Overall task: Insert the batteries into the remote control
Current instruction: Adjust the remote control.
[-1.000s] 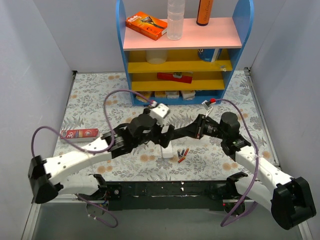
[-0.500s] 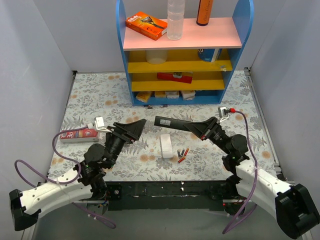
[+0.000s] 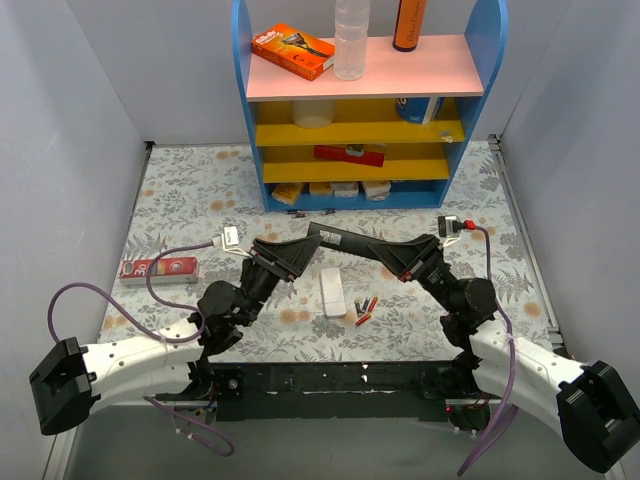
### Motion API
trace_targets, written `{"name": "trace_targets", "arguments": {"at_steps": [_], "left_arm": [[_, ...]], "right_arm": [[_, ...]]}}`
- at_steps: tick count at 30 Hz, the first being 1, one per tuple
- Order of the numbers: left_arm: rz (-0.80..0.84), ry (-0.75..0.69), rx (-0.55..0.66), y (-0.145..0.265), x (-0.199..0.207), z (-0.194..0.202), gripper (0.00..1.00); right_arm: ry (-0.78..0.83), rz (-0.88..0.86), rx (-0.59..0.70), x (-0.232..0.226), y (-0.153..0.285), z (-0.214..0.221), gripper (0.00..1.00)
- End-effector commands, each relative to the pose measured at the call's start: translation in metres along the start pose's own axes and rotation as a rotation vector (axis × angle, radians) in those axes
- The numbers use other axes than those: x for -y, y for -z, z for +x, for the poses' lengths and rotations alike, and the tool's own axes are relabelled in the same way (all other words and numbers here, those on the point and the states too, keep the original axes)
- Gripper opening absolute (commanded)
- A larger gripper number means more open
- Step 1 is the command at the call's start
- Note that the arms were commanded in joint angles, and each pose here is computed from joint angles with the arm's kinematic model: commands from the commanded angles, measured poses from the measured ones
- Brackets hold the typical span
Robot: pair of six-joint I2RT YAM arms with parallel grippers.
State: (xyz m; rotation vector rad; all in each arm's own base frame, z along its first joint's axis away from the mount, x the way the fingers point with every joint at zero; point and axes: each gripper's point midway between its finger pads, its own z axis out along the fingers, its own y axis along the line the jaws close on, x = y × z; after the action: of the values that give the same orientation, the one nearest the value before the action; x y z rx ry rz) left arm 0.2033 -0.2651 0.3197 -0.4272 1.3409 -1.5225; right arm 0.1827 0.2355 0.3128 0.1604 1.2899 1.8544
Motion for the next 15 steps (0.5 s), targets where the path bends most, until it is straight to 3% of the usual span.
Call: {"name": "trace_targets", "arguments": {"at_steps": [1,5,12,15], "left_arm": [[0.122,0.067,-0.002,-0.004,0.024,0.002,0.98],[0.133,0.06,0.005,-0.01,0.022,0.006,0.94],[0.182,0.036,0.003,-0.02,0.03,0.013,0.7],[0.192,0.037,0.0,-0.023,0.029,0.016,0.64]], "right_arm": [[0.007,-0.072,0.058,-0.017,0.001,-0.007,0.01],[0.012,-0.066,0.053,-0.014,0.001,-0.005,0.01],[0.012,-0.05,0.051,-0.005,0.001,-0.002,0.01],[0.008,-0.062,0.05,-0.005,0.001,0.0,0.01]]}}
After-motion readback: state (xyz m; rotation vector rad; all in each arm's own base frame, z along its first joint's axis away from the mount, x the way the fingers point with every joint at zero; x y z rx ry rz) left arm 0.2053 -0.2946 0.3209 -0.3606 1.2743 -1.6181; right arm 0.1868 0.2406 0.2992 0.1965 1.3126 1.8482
